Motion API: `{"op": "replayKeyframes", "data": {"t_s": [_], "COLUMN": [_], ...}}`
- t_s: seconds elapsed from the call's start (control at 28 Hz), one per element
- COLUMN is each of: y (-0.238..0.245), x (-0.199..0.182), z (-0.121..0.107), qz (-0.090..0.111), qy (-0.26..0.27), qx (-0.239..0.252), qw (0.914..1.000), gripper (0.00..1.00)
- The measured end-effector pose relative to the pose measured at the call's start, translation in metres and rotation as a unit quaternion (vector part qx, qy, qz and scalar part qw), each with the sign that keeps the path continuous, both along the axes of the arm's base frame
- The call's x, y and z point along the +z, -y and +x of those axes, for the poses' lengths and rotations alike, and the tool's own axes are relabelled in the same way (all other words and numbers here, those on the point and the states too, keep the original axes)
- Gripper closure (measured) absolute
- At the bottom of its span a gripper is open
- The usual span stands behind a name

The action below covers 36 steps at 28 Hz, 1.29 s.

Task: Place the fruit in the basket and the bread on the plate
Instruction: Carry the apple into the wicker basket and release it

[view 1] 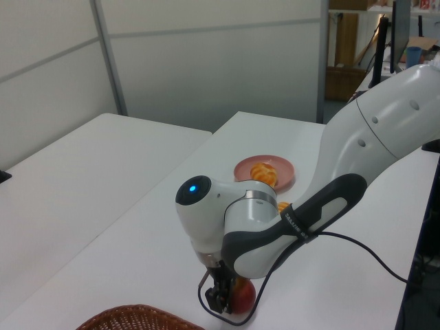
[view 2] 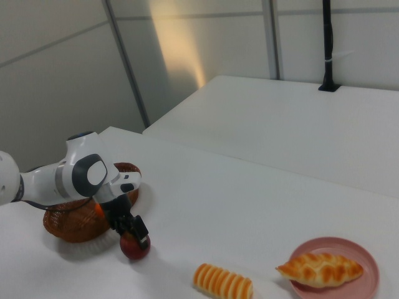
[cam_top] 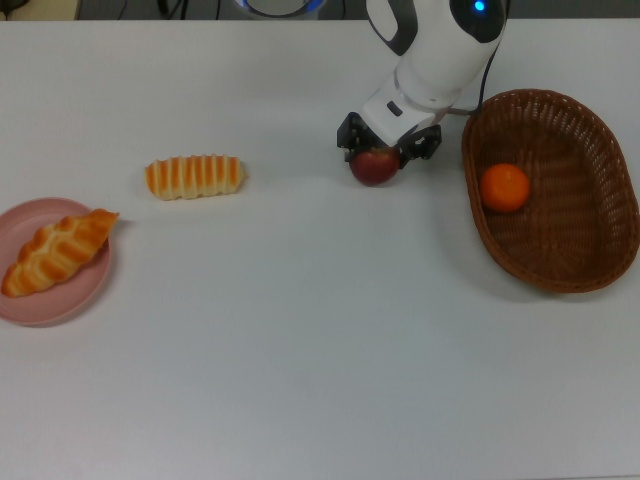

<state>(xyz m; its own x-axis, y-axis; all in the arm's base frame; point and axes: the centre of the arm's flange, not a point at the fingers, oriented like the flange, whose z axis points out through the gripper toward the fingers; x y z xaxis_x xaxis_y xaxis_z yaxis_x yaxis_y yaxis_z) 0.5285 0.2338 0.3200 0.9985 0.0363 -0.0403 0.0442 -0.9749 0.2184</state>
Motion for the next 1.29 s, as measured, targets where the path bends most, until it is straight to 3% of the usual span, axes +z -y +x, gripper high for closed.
{"op": "replayKeyframes", "data": {"t_s": [0.18, 0.39, 0.71, 0.96, 1.29], "y": [0.013, 0.011, -0.046, -0.103, -0.174], "x": [0.02, 0.071, 0.122, 0.112, 0.074], "z": [0.011, 0.022, 0.011, -0.004, -0.034], "qz": [0.01, 0.014, 0.022, 0.02, 0.005], "qy": [0.019, 0.03, 0.033, 0.034, 0.023], "qx": [-0.014, -0.028, -0.014, 0.016, 0.042], "qw": [0.9997, 0.999, 0.9991, 0.9991, 0.9989], "gripper": [0.07, 0.07, 0.07, 0.07, 0.07]}}
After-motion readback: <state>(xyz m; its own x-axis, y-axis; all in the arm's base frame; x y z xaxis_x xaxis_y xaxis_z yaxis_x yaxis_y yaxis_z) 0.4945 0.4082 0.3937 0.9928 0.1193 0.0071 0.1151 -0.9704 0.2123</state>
